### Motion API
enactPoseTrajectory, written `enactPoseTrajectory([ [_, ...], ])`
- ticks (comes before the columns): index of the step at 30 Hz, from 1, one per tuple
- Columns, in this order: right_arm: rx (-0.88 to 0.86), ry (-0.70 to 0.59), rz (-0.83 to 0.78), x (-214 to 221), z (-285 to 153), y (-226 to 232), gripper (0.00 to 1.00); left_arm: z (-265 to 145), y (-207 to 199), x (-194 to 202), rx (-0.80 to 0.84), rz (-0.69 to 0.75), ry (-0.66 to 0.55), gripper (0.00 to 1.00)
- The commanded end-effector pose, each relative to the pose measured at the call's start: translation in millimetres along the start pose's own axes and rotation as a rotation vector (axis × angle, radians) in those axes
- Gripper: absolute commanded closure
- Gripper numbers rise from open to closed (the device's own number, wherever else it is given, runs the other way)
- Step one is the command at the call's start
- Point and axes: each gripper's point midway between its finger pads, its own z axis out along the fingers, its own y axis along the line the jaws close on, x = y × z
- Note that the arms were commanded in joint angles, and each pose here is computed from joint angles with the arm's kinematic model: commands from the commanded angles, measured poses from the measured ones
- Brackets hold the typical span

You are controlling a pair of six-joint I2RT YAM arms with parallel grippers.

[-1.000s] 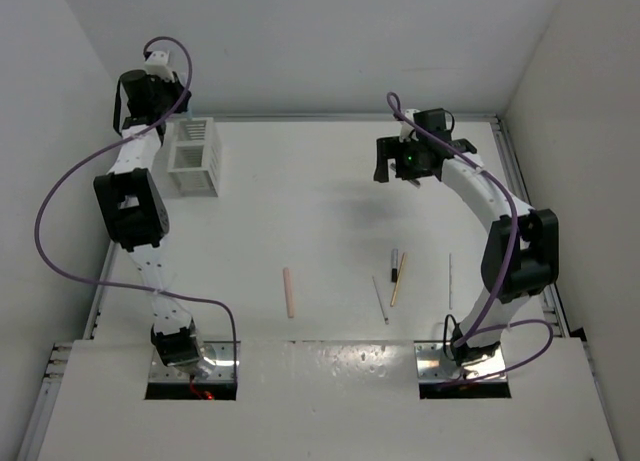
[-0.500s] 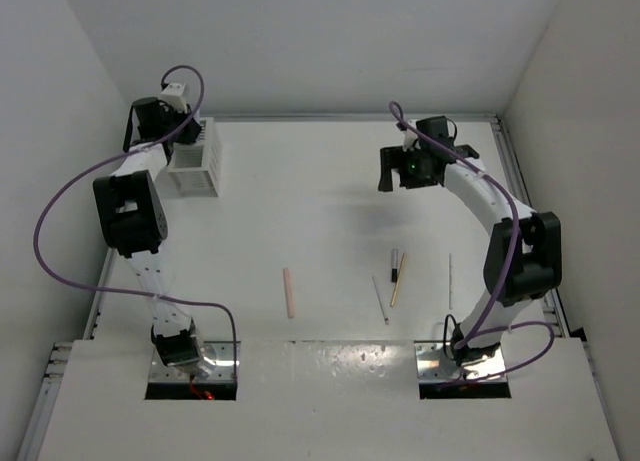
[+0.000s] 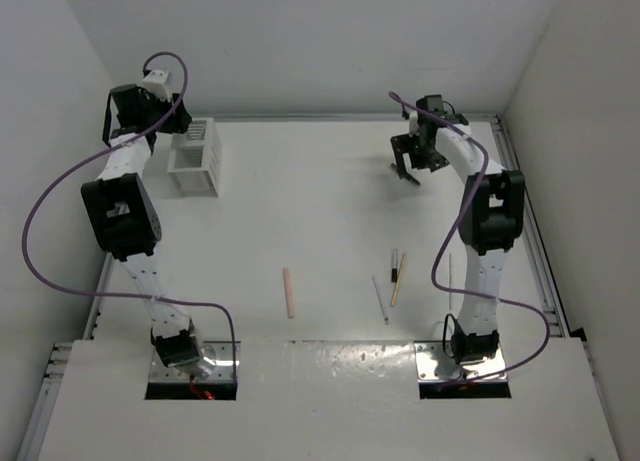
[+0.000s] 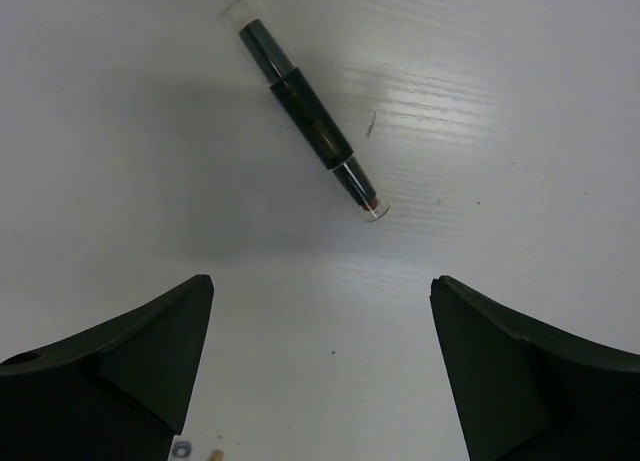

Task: Organize the makeup

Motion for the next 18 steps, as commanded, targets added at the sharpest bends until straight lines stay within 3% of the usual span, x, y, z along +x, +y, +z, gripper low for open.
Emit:
enactPoseTrajectory([
  [1,0.066,0.043,-0.101,-2.6,11.4,-18.7,0.10,-35.1,-3.3,-79.0,0.003,0.086,-0.127,0.39],
  [9,0.056,0.066,-0.094,-8.4,60.6,-35.0,0.11,-65.1,-33.2,-123.7,0.121,0.155,-0.215,0.35],
  [18,-0.042,0.194,-0.095,28.7,72.8,-16.1,0.39,-71.3,-62.0,-134.1,0.184,0.176,-0.224,0.34],
])
